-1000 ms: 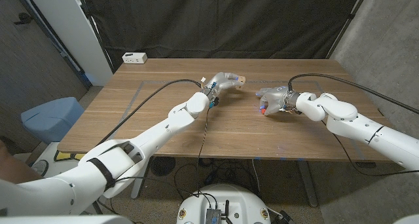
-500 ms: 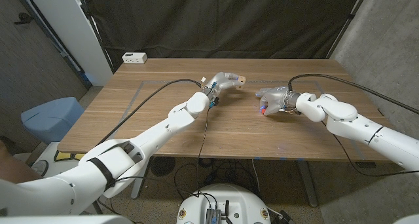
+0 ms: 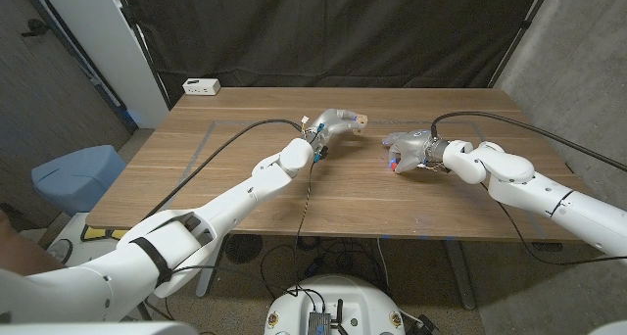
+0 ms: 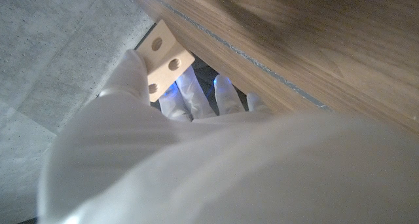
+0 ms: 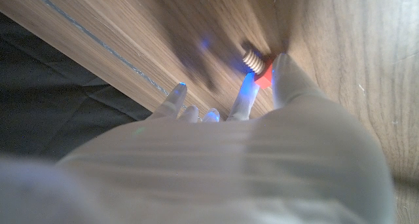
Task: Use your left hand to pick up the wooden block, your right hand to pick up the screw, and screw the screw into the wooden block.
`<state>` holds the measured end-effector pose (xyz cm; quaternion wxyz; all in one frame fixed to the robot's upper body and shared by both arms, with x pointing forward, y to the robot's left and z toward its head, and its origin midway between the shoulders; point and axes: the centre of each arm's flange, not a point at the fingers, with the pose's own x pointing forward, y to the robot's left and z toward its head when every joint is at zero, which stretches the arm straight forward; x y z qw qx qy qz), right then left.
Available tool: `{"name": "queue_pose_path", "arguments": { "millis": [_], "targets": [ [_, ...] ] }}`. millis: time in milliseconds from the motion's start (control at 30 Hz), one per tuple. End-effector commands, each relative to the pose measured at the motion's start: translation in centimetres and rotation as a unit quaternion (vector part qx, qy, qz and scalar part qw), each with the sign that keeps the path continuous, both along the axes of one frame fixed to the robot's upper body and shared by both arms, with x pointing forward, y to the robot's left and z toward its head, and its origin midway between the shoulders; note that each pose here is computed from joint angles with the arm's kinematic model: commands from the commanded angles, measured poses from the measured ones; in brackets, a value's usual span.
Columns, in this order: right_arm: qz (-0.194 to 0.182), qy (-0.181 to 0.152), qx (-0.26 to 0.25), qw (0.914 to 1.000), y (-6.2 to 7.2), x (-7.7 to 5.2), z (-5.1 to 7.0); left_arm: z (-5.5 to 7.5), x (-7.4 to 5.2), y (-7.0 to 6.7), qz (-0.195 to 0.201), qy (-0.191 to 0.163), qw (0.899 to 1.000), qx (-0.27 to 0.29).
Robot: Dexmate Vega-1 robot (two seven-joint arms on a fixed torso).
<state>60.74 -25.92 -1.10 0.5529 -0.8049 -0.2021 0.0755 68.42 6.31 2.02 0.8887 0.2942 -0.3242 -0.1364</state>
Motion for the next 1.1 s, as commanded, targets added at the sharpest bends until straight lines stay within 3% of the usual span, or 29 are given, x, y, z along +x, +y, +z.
{"name": "queue_pose_path", "arguments": {
  "millis": [33, 1100],
  "targets": [
    [0.002, -0.003, 0.003, 1.0, -0.25, -0.04, -0.23, -0.03, -0.01, -0.25, 0.001, 0.001, 1.0, 0.003],
    [0.006, -0.02, 0.023, 0.9995, -0.59, -0.93, 0.39, -0.38, -0.21, -0.56, -0.005, 0.0, 1.0, 0.008]
  ]
}}
